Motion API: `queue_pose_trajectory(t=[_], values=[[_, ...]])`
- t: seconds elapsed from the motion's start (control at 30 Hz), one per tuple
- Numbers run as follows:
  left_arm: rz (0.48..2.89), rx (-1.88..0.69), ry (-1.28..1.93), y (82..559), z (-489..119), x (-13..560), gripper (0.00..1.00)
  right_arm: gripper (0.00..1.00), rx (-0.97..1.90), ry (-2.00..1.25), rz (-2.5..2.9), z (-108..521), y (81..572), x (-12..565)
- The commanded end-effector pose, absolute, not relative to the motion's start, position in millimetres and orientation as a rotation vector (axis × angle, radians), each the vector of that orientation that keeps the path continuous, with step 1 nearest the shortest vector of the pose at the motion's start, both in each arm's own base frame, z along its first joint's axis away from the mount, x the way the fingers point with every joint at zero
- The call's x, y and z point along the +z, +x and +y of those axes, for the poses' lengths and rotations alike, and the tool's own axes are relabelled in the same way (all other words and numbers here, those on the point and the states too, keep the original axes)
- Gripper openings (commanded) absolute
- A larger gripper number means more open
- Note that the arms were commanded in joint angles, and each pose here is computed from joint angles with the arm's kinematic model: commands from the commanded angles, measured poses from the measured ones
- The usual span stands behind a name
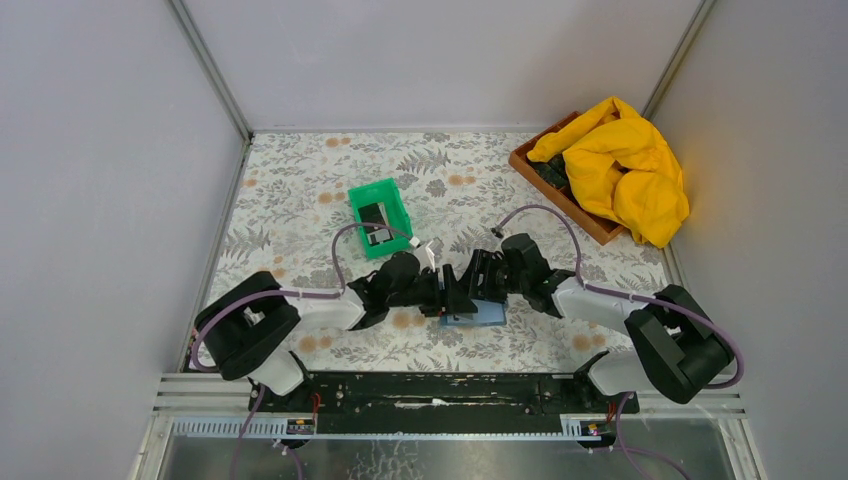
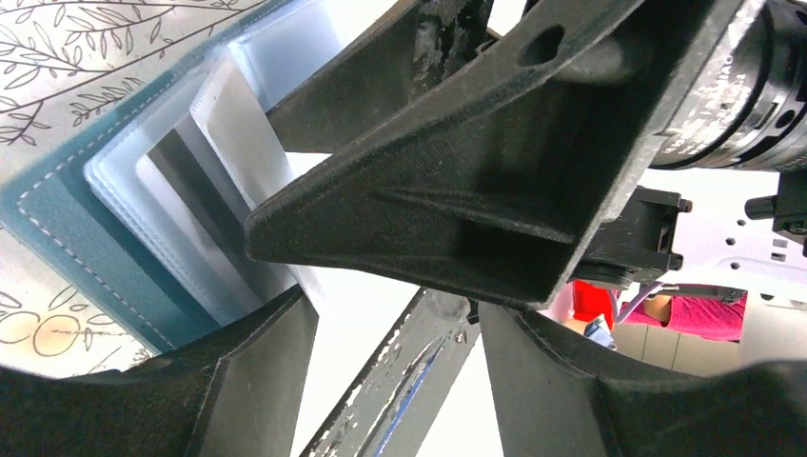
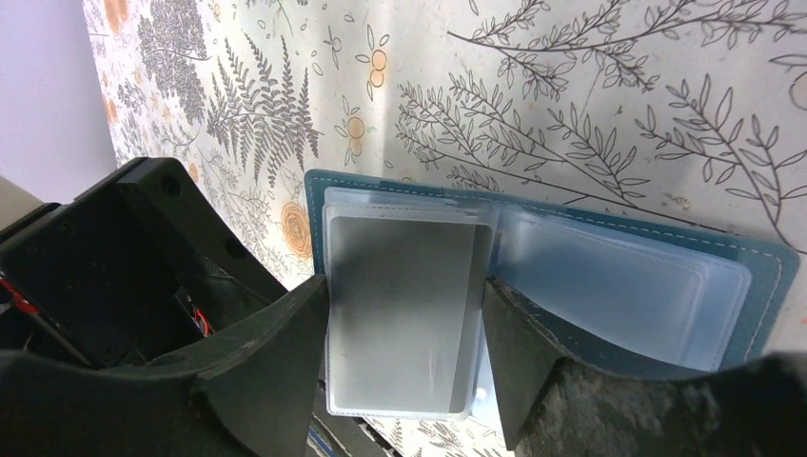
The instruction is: Take the credit cards out of the card holder
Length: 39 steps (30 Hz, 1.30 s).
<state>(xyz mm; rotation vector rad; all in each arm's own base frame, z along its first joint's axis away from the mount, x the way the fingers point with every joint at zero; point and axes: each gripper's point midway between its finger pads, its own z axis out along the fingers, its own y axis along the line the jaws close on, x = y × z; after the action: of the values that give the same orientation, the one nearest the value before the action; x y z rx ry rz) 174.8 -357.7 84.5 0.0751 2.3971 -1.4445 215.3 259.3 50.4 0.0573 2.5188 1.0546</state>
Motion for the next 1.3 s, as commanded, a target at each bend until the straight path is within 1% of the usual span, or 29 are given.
queue_pose_trajectory(t=[0.0,0.23,0.57,0.77,1.07,1.27], values=[[2.301,-1.469,0.08,192,-372,101,0.69,0.68,1.102,-0.04,2.459,266,213,68],[2.318,-1.469,0.066,193,-375,91,0.69,0.77,1.022,-0.048,2.468,257,215,66],[2.305,-1.474,0.073,198,-382,93,0.69,0.78,0.968,-0.017,2.43,249,221,76],[2.299,-1.457,0.094,202,-386,99,0.69,0.8,0.872,0.056,2.409,231,231,79],[2.294,-1.478,0.128,204,-400,101,0.69,0.81,0.654,0.2,2.309,186,248,92],[2.29,-1.503,0.143,203,-407,100,0.69,0.77,0.582,0.229,2.27,169,252,99]])
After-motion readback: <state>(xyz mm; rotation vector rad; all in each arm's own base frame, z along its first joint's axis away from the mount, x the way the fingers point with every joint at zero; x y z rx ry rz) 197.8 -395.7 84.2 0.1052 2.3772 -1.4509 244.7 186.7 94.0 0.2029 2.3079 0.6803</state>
